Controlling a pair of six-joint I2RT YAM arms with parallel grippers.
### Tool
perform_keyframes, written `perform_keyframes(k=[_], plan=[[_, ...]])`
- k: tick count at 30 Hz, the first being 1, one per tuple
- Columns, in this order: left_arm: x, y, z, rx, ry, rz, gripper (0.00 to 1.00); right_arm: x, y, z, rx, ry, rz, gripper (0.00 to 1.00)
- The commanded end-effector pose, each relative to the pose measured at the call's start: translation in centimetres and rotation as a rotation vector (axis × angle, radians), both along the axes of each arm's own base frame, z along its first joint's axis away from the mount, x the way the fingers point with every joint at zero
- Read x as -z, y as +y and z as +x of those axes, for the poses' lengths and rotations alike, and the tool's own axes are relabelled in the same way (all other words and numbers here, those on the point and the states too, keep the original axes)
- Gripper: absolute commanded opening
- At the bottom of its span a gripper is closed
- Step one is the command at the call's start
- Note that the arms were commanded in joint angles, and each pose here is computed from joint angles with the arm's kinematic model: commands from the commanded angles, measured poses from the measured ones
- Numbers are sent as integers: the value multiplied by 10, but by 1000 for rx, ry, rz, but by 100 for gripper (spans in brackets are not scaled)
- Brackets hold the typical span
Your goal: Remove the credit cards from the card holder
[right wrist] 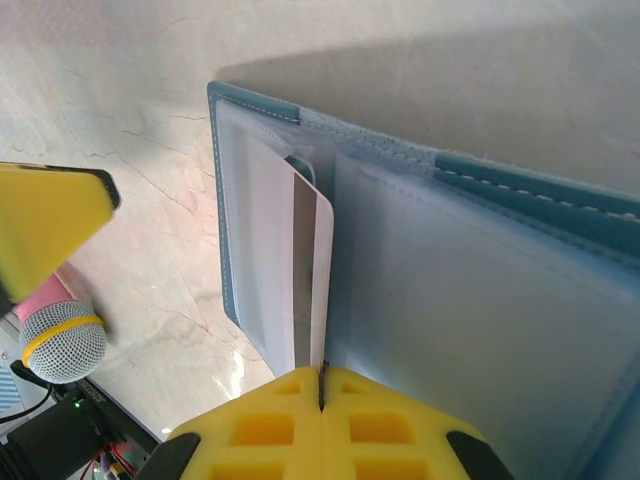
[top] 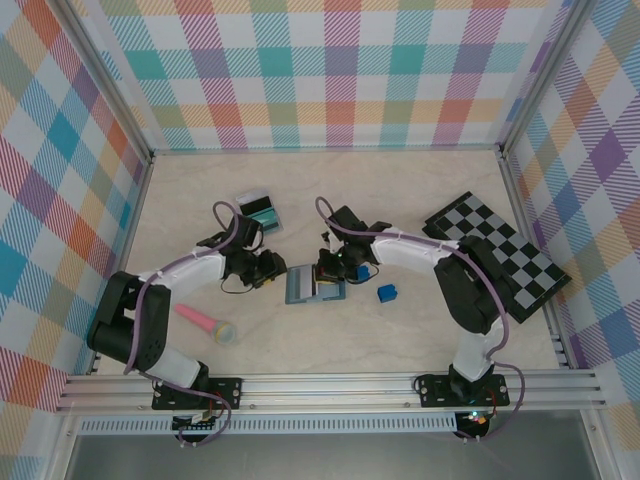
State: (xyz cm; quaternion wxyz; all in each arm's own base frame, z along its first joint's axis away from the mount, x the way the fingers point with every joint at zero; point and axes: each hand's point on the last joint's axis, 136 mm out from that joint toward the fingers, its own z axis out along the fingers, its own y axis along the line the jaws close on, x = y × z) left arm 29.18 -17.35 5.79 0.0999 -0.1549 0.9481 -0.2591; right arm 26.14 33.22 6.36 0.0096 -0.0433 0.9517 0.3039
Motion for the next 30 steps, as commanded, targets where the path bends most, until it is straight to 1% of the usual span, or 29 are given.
perform_keyframes(k=[1, 4, 5, 7, 9, 14, 17, 19, 24, 27, 28, 30], plan=[[-14, -3, 0, -18, -25, -24, 45, -5, -8, -5, -12, 3, 1, 0], [-17, -13, -1, -10, -32, -96, 45, 1, -6, -8, -21, 28, 11, 0], [-21, -21, 3, -1, -57, -143, 44, 3, -3, -8, -26, 36, 21, 0], [-22, -33, 2, 24, -54, -205, 40, 6, 2, -8, -36, 53, 35, 0], [-18, -41, 0, 46, -37, -223, 34, 9, 6, -7, -51, 59, 47, 0], [3, -47, -1, 57, 21, -193, 17, 16, 11, 0, -68, 57, 27, 0], [14, -47, -1, 58, 49, -175, 12, 22, 12, 2, -71, 63, 14, 0], [20, -47, -2, 65, 62, -159, 11, 26, 10, 2, -70, 68, 4, 0], [36, -34, -7, 59, 101, -60, 8, 34, 6, 2, -65, 74, -32, 1], [44, -24, -9, 50, 110, -4, 8, 36, -2, 4, -51, 55, -75, 0], [49, -18, -16, 42, 140, 25, 8, 35, -4, 4, -48, 49, -82, 0], [52, -15, -18, 40, 146, 44, 8, 32, -8, 5, -44, 26, -94, 0]])
